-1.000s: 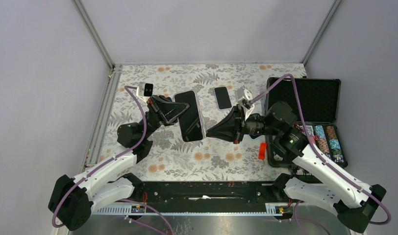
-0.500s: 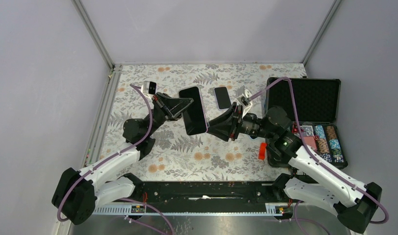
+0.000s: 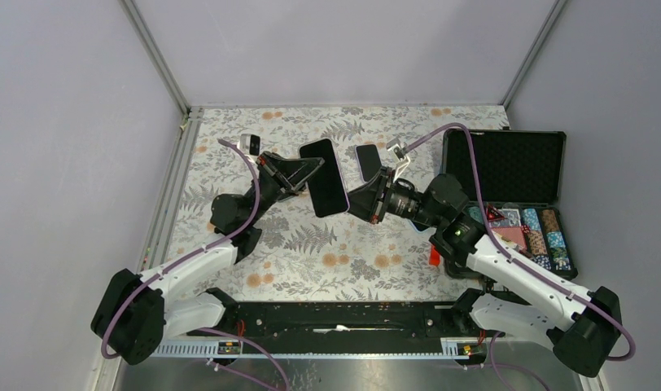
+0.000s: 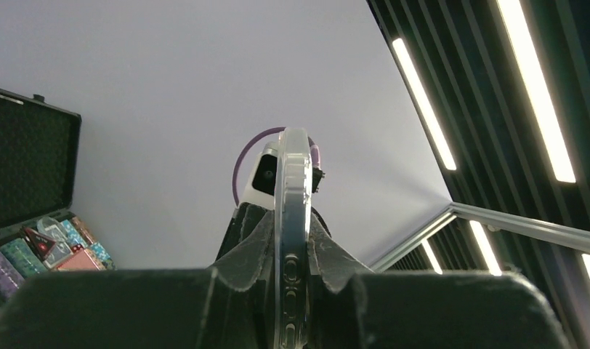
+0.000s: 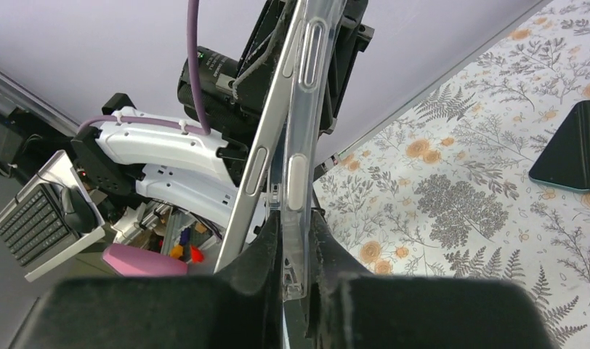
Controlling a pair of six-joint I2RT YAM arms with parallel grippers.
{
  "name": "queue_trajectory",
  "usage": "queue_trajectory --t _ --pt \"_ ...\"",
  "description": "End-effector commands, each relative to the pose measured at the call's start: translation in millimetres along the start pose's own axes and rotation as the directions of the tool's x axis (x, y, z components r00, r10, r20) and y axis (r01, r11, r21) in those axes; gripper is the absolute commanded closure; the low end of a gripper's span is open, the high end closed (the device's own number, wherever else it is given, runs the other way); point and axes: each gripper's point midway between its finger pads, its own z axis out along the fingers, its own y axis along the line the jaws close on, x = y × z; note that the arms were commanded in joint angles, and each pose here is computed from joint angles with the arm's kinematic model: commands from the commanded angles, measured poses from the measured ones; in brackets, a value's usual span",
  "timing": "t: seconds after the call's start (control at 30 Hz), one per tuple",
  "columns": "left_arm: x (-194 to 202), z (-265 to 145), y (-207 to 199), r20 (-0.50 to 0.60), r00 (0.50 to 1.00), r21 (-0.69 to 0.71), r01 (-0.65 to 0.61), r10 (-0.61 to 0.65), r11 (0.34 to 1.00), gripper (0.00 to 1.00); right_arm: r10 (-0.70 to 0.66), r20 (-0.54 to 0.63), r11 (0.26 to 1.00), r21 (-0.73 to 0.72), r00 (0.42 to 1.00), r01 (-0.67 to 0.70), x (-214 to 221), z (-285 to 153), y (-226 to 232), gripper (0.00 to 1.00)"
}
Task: Take the phone out of the phone case
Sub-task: Remove the phone case from the phone.
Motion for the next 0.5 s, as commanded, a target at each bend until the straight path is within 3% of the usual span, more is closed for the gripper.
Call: queue_trajectory --t 0.0,0.1,0.23,0.47 --pt "-4.7 -0.3 -42.0 0.039 0.998 0.146 -0.055 0.050 0.988 0.92 0.005 0.057 0.999 0.038 0.998 -0.008 -21.5 7.2 -2.6 1.00" --pt "-11.6 -4.2 -20.3 0.065 0.994 0.070 -0.088 0.084 0.994 0.75 0.028 0.066 0.998 0.046 0.997 -0.031 -24.3 7.8 -2.5 1.00" --pt "-17.9 -12.3 10.4 0.077 0.987 -0.044 -0.139 0.142 0.989 0.39 0.077 0.067 0.994 0.072 0.995 -0.082 -23.9 7.2 -5.4 1.00" --pt "-28.6 -35.0 47.9 0.123 0.954 -0.197 -0.246 0.273 0.949 0.09 0.127 0.103 0.977 0.156 0.987 -0.142 -20.4 -0.6 -20.9 1.00"
